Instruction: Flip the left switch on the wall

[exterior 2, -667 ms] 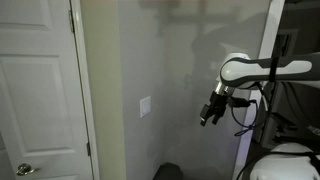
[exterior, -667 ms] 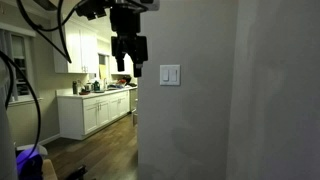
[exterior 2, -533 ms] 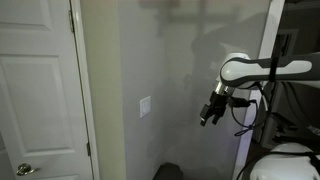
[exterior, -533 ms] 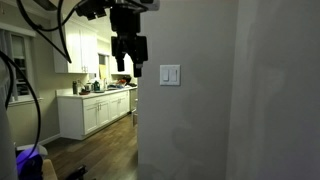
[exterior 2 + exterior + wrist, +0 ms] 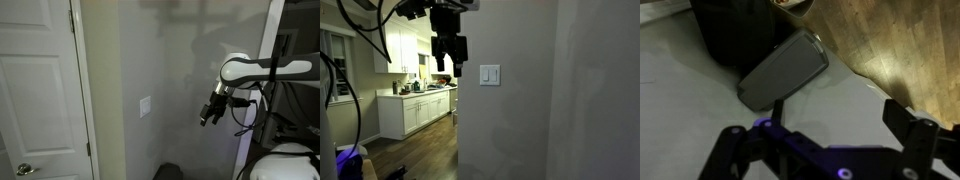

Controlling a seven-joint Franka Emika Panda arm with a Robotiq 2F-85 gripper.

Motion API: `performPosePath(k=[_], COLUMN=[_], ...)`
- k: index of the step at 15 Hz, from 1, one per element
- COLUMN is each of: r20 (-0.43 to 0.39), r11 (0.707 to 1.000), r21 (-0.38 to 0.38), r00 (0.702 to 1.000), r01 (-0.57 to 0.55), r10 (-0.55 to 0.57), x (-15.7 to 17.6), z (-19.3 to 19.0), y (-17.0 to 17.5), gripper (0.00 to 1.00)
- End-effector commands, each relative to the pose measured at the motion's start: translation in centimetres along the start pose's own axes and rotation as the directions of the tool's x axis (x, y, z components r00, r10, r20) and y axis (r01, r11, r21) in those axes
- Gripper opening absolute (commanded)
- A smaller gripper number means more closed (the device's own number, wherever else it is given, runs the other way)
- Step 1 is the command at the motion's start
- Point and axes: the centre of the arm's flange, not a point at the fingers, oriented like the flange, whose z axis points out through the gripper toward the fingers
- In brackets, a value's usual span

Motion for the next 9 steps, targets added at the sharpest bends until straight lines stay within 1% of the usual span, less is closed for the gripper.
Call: performPosePath(k=[1,2,3,5,9], r20=[-0.005,0.0,-0.004,-0.017,-0.086], r11=[1.0,0.999,0.998,0.991,0.958], r21=[-0.007,-0.006,-0.008,-0.014,-0.021], r00=[1.0,0.999,0.998,0.991,0.954], r01=[0.021,0.044,0.059,0.133,0.288], r10=[-0.021,-0.044,-0.059,-0.133,-0.288], x=[1.4,3.0,4.0,7.1,12.6], z=[0.4,0.9,1.1,1.8,2.9], y=[0.2,0.2,0.1,-0.7,-2.7], gripper=[0.73,0.67,0.6,0.47,0.2])
